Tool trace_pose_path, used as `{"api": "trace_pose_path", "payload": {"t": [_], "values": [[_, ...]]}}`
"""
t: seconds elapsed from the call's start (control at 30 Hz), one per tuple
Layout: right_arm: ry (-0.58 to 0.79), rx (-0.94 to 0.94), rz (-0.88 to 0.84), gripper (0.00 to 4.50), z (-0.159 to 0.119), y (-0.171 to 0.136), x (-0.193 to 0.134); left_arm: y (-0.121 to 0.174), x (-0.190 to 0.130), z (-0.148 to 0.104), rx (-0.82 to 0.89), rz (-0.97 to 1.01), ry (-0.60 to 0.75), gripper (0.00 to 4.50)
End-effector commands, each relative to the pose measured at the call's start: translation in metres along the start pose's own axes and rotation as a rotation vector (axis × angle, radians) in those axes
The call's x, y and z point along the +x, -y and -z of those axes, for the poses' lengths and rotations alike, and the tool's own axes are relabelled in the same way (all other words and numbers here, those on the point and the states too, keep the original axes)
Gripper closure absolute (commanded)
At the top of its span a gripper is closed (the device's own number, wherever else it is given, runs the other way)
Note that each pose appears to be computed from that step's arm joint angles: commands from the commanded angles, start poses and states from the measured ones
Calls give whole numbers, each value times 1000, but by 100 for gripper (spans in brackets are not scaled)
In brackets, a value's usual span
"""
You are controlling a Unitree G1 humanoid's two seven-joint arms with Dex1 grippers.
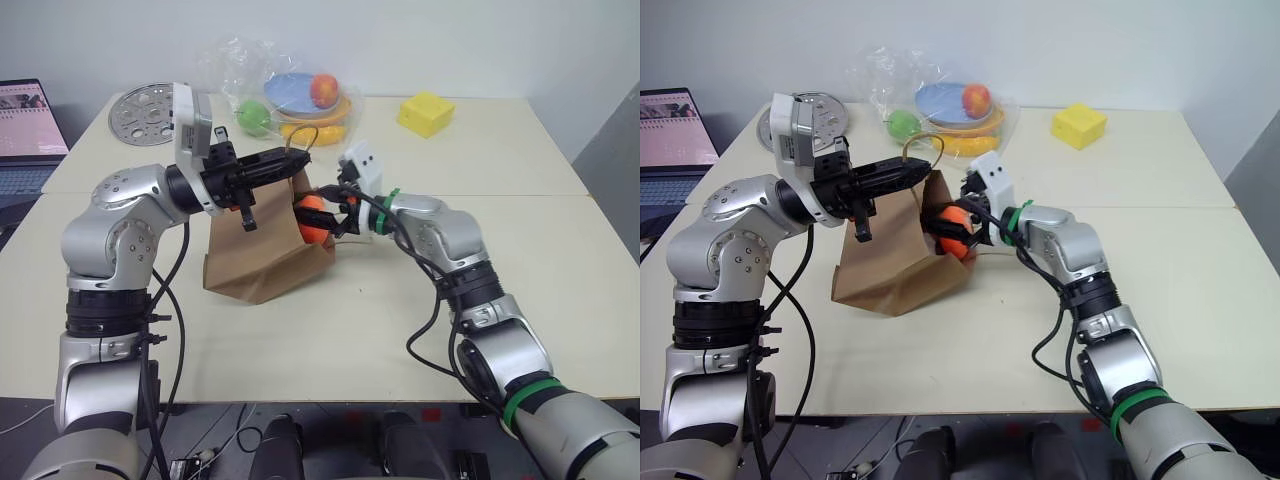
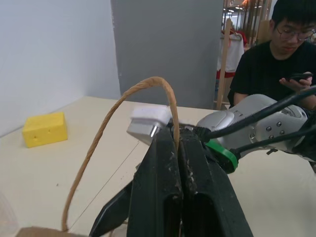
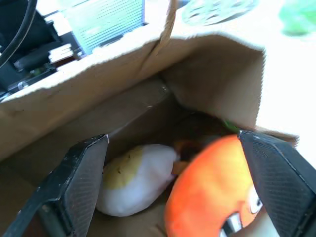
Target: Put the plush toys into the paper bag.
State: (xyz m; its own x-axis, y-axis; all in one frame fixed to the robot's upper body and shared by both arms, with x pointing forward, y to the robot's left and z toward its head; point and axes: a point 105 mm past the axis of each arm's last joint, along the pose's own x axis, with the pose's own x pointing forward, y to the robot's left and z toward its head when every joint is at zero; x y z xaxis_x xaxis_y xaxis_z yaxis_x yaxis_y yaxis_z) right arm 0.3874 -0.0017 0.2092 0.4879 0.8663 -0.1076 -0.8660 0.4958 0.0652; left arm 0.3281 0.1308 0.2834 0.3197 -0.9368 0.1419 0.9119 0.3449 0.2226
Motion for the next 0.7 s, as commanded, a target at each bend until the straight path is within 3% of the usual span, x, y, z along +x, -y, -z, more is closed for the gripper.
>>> {"api": "trace_pose_path", "payload": {"t": [0.03,0.2,0.33,0.47,0.6,0.7], "values": [[92,-36,78,4,-30,13,-44,-2,-4,-17,62,-10,24,450],[42,-33,216,4,-18,28,-98,-4,-6,-22,70,-14,27,450],[-110,139,279,4,46,26,-128,-6,-7,-27,73,-17,40,450],[-129,342,261,4,82,8,-127,-8,-6,-26,80,-18,35,450],[-25,570,214,4,78,-7,-107,-9,-6,-28,84,-19,44,450],[4,642,203,4,74,-11,-100,-9,-6,-28,83,-18,44,450]]}}
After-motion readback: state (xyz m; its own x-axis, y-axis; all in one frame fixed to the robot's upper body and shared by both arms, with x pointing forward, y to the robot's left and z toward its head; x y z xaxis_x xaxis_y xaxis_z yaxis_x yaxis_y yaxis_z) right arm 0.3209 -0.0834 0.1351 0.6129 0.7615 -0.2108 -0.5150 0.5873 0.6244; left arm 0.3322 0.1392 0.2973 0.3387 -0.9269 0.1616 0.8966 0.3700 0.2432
